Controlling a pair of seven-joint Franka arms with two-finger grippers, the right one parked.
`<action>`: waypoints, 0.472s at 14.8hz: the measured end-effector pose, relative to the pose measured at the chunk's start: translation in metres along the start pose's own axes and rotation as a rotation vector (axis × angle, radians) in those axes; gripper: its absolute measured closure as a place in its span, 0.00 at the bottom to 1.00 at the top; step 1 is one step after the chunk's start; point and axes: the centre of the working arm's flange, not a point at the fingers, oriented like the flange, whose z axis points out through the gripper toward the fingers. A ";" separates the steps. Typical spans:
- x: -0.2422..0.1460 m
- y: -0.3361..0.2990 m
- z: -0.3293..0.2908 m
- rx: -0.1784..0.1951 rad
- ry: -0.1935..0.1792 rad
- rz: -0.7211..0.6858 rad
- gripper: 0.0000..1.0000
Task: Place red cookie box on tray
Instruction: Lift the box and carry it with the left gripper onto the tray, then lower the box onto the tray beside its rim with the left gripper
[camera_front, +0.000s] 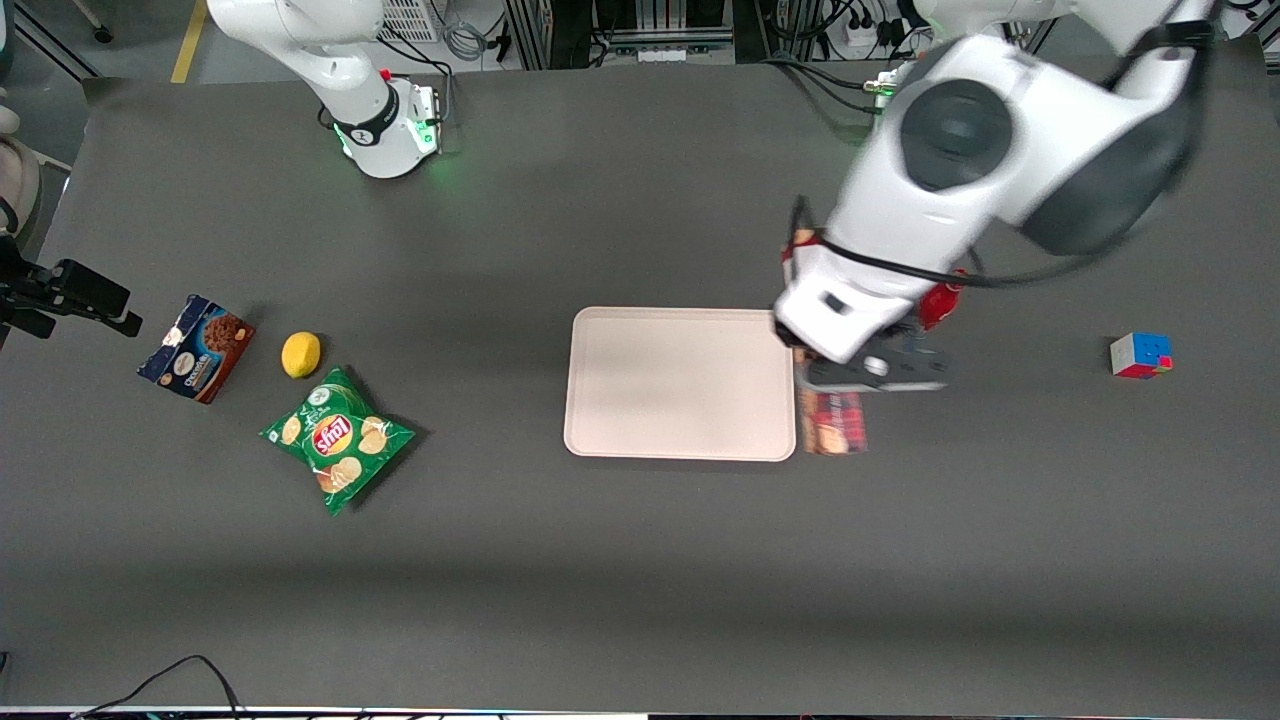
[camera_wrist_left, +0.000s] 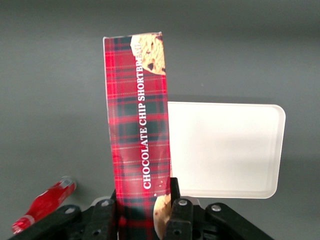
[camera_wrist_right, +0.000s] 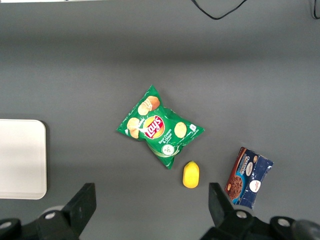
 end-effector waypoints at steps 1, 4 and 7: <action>-0.013 0.018 0.012 0.006 0.013 0.023 0.64; -0.041 0.055 0.060 0.032 0.064 0.075 0.64; -0.061 0.072 0.114 0.040 0.135 0.121 0.64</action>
